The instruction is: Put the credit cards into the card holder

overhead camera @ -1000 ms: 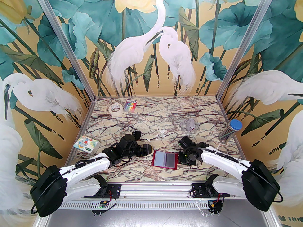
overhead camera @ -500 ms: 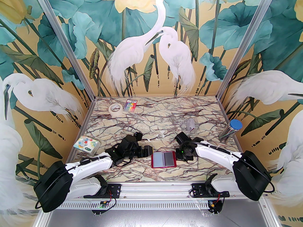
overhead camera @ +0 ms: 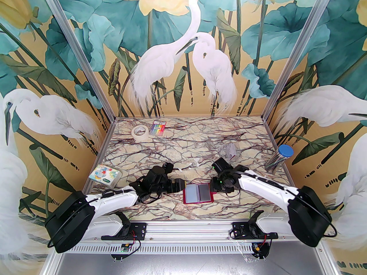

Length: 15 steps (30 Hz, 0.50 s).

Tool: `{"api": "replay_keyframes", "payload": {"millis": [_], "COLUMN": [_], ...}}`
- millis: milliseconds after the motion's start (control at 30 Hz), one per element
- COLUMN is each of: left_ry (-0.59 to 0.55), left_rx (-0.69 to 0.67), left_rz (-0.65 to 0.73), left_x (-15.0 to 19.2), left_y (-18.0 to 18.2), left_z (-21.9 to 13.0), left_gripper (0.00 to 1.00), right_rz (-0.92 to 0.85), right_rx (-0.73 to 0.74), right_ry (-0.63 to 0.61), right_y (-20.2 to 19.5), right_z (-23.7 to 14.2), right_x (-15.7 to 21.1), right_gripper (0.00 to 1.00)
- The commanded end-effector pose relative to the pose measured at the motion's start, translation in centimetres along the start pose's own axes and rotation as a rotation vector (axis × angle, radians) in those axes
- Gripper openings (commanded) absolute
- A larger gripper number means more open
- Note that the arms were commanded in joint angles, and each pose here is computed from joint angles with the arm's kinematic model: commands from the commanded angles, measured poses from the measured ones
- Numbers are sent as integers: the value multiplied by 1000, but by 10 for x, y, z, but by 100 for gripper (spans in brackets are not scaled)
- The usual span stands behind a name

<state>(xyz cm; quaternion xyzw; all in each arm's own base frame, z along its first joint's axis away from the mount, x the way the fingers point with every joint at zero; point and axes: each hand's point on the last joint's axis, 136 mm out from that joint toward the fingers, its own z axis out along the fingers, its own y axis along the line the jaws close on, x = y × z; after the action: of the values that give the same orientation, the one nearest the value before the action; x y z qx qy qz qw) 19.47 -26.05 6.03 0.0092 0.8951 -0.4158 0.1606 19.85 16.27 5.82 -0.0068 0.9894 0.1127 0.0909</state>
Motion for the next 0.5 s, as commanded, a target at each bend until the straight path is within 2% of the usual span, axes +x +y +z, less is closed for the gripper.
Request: {"api": "replay_keyframes", "payload": {"millis": [0, 233, 467], "left_ry": [-1, 23, 21], "left_rx": [61, 51, 20], "left_rz": [-11, -23, 18], "left_x": [2, 9, 16], "left_y": [-5, -5, -7], "left_z": [4, 13, 21], "left_gripper": [80, 68, 67], "right_rz": [-18, 3, 35], "right_rx": [45, 82, 171], "right_ry": [-76, -198, -195], "right_y": [-7, -29, -67], "right_z": [-25, -71, -77], "right_x": [-26, -93, -153], "right_gripper": [48, 49, 49]}}
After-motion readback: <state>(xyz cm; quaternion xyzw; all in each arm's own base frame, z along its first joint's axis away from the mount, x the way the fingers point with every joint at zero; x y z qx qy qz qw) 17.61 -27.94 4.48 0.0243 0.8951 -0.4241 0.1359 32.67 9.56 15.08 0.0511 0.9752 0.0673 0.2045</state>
